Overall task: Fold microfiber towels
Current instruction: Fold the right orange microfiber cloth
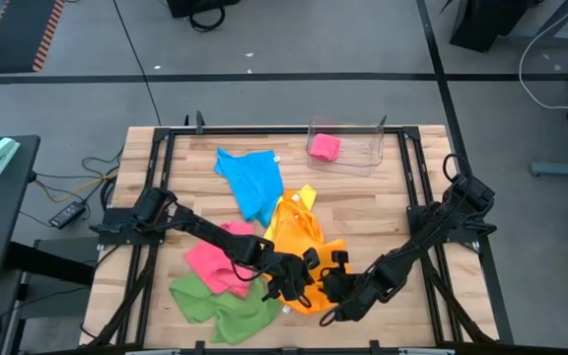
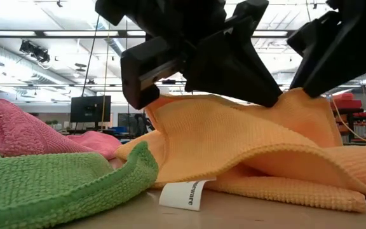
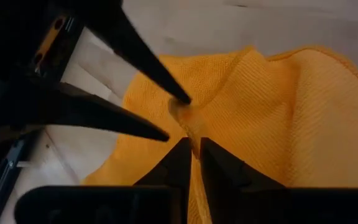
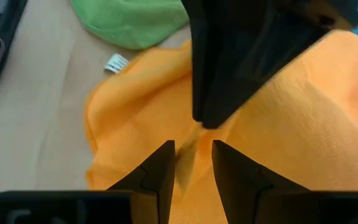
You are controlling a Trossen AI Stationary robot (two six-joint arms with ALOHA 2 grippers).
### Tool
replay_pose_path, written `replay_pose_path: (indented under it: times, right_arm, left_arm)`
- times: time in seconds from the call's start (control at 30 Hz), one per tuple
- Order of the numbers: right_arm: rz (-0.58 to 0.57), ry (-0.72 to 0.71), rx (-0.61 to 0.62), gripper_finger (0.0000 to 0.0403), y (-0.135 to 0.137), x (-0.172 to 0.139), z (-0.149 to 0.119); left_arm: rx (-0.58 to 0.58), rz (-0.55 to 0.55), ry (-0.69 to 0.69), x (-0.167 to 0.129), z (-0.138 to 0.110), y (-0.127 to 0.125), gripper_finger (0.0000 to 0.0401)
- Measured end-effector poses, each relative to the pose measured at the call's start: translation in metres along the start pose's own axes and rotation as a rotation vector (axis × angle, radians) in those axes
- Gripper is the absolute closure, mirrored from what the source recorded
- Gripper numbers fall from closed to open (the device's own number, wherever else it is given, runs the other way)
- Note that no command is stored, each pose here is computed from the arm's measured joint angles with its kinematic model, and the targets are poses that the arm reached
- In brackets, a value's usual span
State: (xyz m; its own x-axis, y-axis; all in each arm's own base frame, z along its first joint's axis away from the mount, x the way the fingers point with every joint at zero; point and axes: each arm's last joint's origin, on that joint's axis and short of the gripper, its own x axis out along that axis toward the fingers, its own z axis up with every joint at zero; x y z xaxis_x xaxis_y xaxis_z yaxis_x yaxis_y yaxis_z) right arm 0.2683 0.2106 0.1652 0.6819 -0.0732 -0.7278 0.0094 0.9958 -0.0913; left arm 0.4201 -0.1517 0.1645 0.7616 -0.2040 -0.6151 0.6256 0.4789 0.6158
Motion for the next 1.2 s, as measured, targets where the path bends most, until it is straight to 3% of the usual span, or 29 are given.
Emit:
replay_pose_path:
  times: [0.37,0.5,0.7,0.8,1.0,1.2]
  right_arm:
    - [-0.011,-0.032,-0.103,0.0276,0.009,-0.006,-0.004]
    - [-0.029,-0.038,-0.099,0.0237,0.007,-0.006,-0.003]
    - [-0.026,-0.038,-0.043,0.0146,0.008,-0.006,-0.003]
    - [-0.055,-0.044,-0.024,0.0124,0.010,-0.002,-0.007]
    - [-0.124,-0.024,-0.045,0.0137,0.015,0.019,-0.022]
    - [-0.150,-0.064,-0.018,0.0194,0.018,0.020,-0.022]
  left_arm:
    - [-0.019,-0.009,0.015,0.000,-0.001,-0.001,0.0356]
    - [-0.022,-0.009,0.014,0.000,-0.001,-0.001,0.0361]
    - [-0.026,-0.009,0.014,0.000,-0.001,-0.001,0.0365]
    - [-0.039,-0.008,0.014,0.000,-0.001,-0.001,0.0361]
    - [-0.067,-0.004,0.012,0.000,-0.001,0.000,0.0366]
    - [-0.066,-0.005,0.011,0.000,-0.001,-0.001,0.0370]
